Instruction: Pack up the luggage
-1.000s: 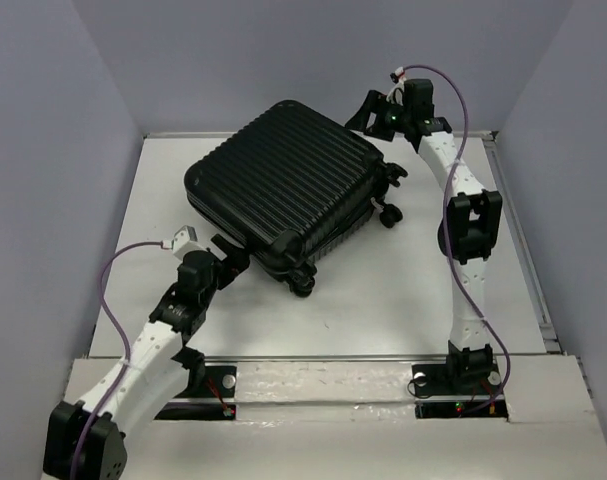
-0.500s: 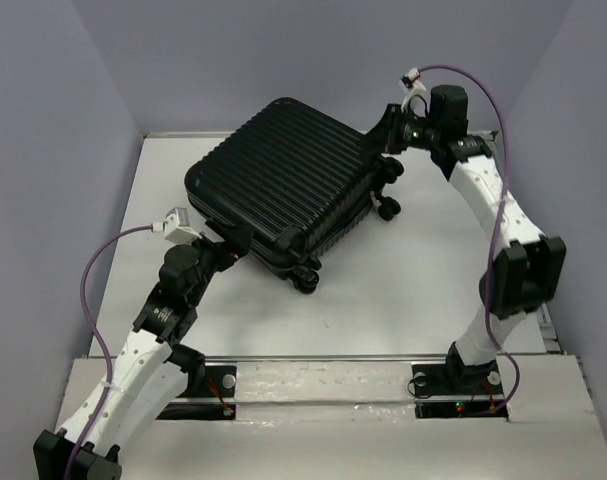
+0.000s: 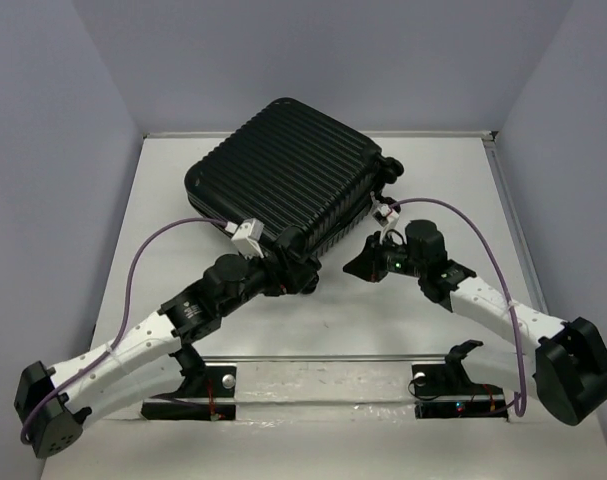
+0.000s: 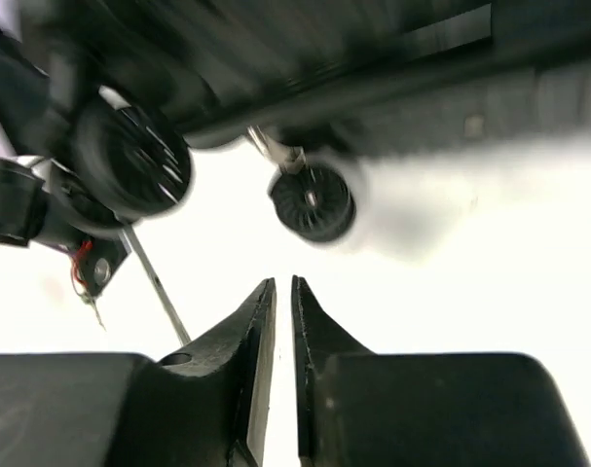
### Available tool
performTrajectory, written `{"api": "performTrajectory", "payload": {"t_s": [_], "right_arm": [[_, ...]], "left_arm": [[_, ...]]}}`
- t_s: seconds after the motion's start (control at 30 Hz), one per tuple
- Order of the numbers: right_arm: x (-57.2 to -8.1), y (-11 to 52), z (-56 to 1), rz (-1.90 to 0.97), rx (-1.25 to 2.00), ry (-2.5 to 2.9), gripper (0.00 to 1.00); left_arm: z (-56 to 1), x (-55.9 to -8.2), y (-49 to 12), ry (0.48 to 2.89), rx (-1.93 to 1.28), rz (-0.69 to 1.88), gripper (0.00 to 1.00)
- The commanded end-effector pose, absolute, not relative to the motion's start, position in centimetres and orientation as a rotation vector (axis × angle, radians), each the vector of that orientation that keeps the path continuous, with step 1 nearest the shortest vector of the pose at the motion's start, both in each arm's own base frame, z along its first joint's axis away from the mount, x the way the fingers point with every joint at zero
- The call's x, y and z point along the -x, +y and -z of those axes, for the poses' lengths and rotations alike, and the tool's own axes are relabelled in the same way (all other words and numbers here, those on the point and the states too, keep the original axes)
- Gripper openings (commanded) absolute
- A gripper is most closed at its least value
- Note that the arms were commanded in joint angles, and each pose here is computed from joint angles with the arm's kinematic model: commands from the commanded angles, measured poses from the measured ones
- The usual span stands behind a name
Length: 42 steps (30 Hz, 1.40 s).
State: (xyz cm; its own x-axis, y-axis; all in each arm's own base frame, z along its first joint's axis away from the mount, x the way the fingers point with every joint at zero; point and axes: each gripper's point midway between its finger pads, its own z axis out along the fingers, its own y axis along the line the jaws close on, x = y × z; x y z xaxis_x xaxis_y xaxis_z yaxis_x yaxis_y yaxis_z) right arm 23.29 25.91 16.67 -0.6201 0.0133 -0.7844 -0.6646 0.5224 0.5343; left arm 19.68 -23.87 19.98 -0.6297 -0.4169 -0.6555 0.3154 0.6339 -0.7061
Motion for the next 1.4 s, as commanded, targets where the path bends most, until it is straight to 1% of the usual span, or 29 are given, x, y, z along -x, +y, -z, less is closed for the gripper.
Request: {"api": "performTrajectory", "payload": {"t_s": [0.0,0.2,0.27,0.3,0.33,0.37,0.43,0.53,0.67,0.7,0.8,0.87,1.03,1.2,1.37], "right_arm": [[-24.4,26.8,-19.4,-1.15,0.517,1.799,0.2],[-24.5,26.6,-17.6,-1.133,0.49,1.778,0.36],[-24.4,26.3,-16.7,-1.121,0.48,1.788,0.39],[-24.6,26.2,-16.7,-1.107,0.476,1.78,0.4],[-24.6,26.0,-16.1,-1.083,0.49,1.778,0.41],[-24.7,25.9,-15.8,-1.068,0.5,1.77,0.42],[-25.4,25.6,-16.1,-1.033,0.488,1.72,0.44],[-25.8,26.1,-15.9,-1.035,0.513,1.679,0.44],[-26.6,26.8,-15.9,-1.036,0.535,1.64,0.46],[-27.0,26.7,-15.6,-1.012,0.537,1.637,0.46],[-29.0,25.8,-14.5,-0.917,0.495,1.662,0.51],[-29.8,25.2,-13.4,-0.886,0.478,1.688,0.51],[-30.5,22.8,-13.2,-0.86,0.404,1.663,0.52],[-30.3,24.3,-13.5,-0.942,0.492,1.632,0.54],[-30.7,25.7,-13.8,-0.994,0.564,1.611,0.55]], "left_arm": [[-23.3,-19.2,-27.2,1.922,0.027,1.116,0.99],[-24.0,-20.2,-29.0,1.905,0.057,1.13,0.99],[-23.6,-20.7,-29.8,1.918,0.058,1.12,0.95],[-24.7,-21.0,-30.4,1.893,0.055,1.143,0.91],[-25.2,-21.3,-31.5,1.888,0.033,1.16,0.87],[-24.2,-21.3,-32.0,1.915,0.019,1.147,0.84],[-25.1,-21.4,-34.2,1.912,-0.019,1.17,0.8],[-28.0,-21.6,-36.7,1.865,-0.074,1.194,0.77],[-29.2,-22.1,-38.5,1.856,-0.105,1.176,0.76],[-29.3,-22.3,-38.4,1.853,-0.096,1.166,0.76],[-30.0,-22.5,-38.6,1.845,-0.107,1.158,0.76],[-29.9,-22.6,-38.4,1.849,-0.102,1.142,0.76],[-28.3,-22.7,-36.3,1.895,-0.08,1.043,0.78],[-25.2,-21.6,-34.6,1.964,-0.057,1.023,0.82],[-23.8,-21.1,-33.7,1.997,-0.037,1.016,0.84]]}}
